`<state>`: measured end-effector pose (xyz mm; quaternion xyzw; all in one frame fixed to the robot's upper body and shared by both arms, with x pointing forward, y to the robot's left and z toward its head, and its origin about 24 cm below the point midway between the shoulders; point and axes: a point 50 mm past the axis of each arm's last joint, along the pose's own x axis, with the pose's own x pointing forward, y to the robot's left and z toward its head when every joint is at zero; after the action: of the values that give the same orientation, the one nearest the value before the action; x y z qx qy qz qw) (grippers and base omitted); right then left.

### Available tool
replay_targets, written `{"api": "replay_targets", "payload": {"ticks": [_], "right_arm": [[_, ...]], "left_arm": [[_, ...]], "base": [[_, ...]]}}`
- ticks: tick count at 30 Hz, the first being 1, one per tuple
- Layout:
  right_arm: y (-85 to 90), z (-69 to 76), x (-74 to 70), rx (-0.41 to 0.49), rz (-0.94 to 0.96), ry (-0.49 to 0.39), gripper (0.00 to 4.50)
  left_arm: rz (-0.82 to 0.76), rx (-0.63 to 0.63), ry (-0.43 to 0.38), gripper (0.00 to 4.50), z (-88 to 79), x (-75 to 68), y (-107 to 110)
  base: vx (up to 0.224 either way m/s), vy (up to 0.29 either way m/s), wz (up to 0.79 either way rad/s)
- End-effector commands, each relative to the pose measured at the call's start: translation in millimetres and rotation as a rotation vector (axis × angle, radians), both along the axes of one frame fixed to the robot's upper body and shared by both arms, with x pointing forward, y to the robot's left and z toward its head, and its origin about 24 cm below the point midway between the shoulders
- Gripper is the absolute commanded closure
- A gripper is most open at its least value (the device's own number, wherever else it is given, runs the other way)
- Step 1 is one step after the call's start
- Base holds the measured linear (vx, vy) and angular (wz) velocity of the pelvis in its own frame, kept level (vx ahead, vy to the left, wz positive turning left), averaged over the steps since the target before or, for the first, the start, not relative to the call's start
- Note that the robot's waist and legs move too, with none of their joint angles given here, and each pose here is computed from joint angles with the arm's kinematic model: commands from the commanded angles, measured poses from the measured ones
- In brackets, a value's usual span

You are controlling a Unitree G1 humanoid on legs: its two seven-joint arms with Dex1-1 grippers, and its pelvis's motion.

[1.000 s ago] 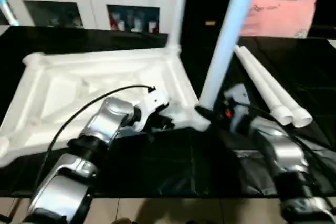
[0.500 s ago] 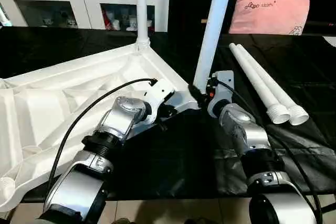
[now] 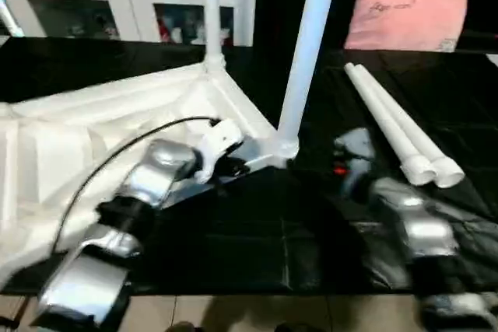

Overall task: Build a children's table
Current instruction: Rotate leg to tighten

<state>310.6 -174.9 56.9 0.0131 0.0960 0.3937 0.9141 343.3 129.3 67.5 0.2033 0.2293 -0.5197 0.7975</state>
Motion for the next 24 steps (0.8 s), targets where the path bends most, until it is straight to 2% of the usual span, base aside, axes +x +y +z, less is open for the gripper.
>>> {"api": "replay_targets", "payload": {"ticks": [1, 7, 11, 20, 21, 24], "right_arm": [[-0.3, 9.4, -1.8, 0.017, 0.075, -0.034, 0.04], [-4.6, 17.7, -9.1, -0.04, 0.251, -0.037, 0.04], [-1.3, 21.8, -14.1, -0.07, 0.437, -0.019, 0.04], [3.8, 21.3, -13.4, -0.093, 0.572, 0.018, 0.04], [4.5, 21.3, -13.8, -0.093, 0.587, 0.023, 0.31], [7.6, 20.1, -15.3, -0.098, 0.632, 0.033, 0.45]], "left_arm": [[-0.127, -0.02, -0.034, 4.5, 10.4, -2.3, -9], [-0.288, 0.004, -0.015, 4.5, 11.4, -10.6, -2], [-0.42, 0.051, 0.012, 4.5, 11.3, -17.1, 2], [-0.563, 0.049, 0.044, 4.5, 14.1, -24.9, -2], [-0.574, 0.05, 0.045, 4.5, 13.9, -25.6, -2], [-0.613, 0.059, 0.05, 4.5, 11.6, -28.8, -4]], "base": [[0.0, 0.0, 0.0], [0.0, 0.0, 0.0], [0.0, 0.0, 0.0], [0.0, 0.0, 0.0], [0.0, 0.0, 0.0], [0.0, 0.0, 0.0]]}}
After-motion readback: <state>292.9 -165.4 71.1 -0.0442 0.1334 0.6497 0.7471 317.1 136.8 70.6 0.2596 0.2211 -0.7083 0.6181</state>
